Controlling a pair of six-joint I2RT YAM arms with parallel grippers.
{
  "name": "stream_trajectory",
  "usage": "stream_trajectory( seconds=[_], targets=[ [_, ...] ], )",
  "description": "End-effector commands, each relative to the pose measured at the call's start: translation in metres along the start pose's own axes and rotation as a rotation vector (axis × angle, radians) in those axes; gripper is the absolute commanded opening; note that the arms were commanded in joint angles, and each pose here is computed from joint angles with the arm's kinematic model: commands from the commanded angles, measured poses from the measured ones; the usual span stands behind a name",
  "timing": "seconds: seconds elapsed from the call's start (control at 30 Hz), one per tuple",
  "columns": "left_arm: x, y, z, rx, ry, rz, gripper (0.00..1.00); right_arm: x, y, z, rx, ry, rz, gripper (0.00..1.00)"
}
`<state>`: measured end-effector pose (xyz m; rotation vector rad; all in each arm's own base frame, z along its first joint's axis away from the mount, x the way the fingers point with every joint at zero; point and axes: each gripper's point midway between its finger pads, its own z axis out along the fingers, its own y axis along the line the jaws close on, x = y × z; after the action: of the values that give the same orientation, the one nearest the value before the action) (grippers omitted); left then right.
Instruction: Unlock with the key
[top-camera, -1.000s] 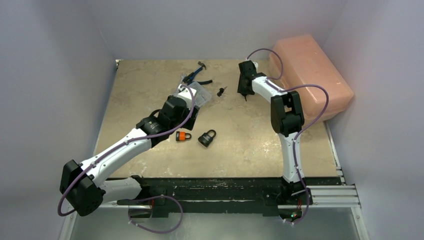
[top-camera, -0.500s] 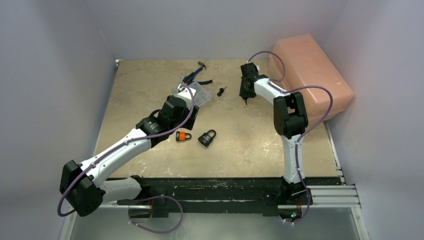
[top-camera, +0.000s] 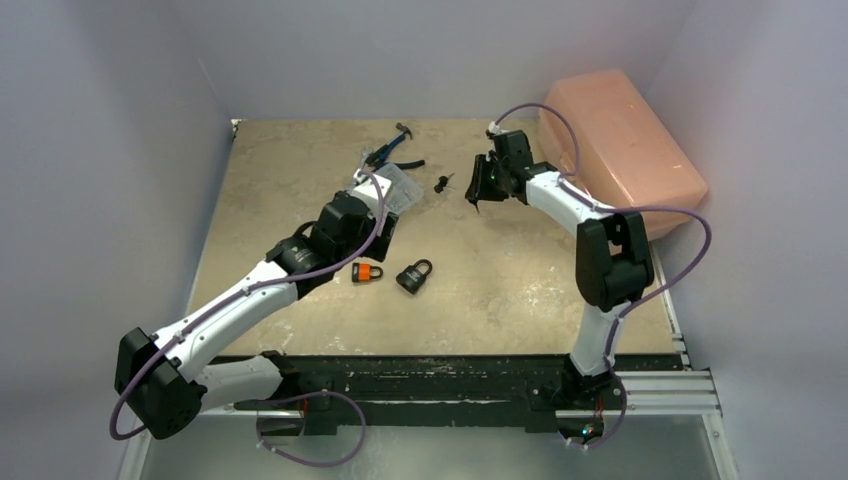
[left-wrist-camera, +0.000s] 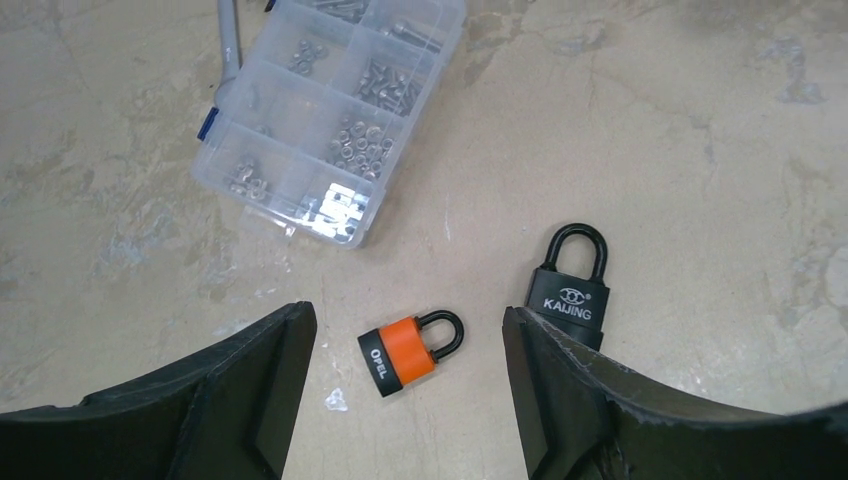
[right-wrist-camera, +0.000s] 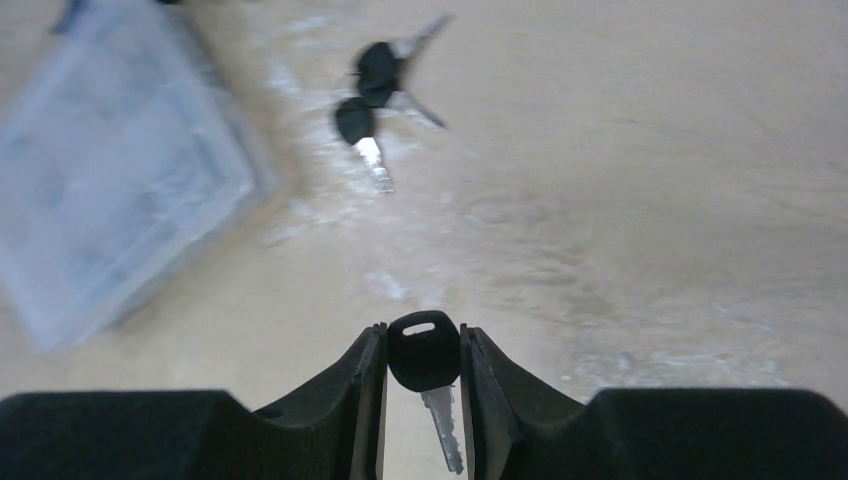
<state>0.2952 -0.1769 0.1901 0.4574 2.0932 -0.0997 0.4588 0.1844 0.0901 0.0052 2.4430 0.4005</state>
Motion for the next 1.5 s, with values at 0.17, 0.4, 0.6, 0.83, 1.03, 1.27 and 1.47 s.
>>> stream_trajectory(
  seconds=[0.17, 0.4, 0.6, 0.83, 1.03, 1.27, 1.47],
  targets=[
    [-0.041, -0.035, -0.034, 0.266, -0.27, 0.019, 0.69, 0.003, 0.082, -0.071, -0.458, 0.009, -0.05, 0.18],
    [-0.04, -0.052, -0.05, 0.391, -0.514, 0.175, 0.69, 0.019, 0.111, -0.112, -0.668, 0.056, -0.029, 0.19],
    [-0.033, -0.064, -0.053, 0.443, -0.629, 0.531, 0.65, 0.038, 0.134, -0.15, -0.879, 0.099, 0.003, 0.2],
    [-0.036, -0.083, -0.07, 0.54, -0.746, 0.77, 0.65, 0.056, 0.153, -0.193, -1.039, 0.109, -0.052, 0.22],
    [-0.042, -0.103, -0.075, 0.646, -0.802, 0.867, 0.65, 0.079, 0.177, -0.223, -1.165, 0.147, -0.103, 0.23],
    [-0.06, -0.114, -0.101, 0.708, -0.932, 0.863, 0.64, 0.099, 0.194, -0.242, -1.24, 0.174, -0.157, 0.24],
    [-0.062, -0.116, -0.115, 0.729, -0.97, 0.867, 0.57, 0.105, 0.201, -0.251, -1.274, 0.184, -0.182, 0.25]
  ],
)
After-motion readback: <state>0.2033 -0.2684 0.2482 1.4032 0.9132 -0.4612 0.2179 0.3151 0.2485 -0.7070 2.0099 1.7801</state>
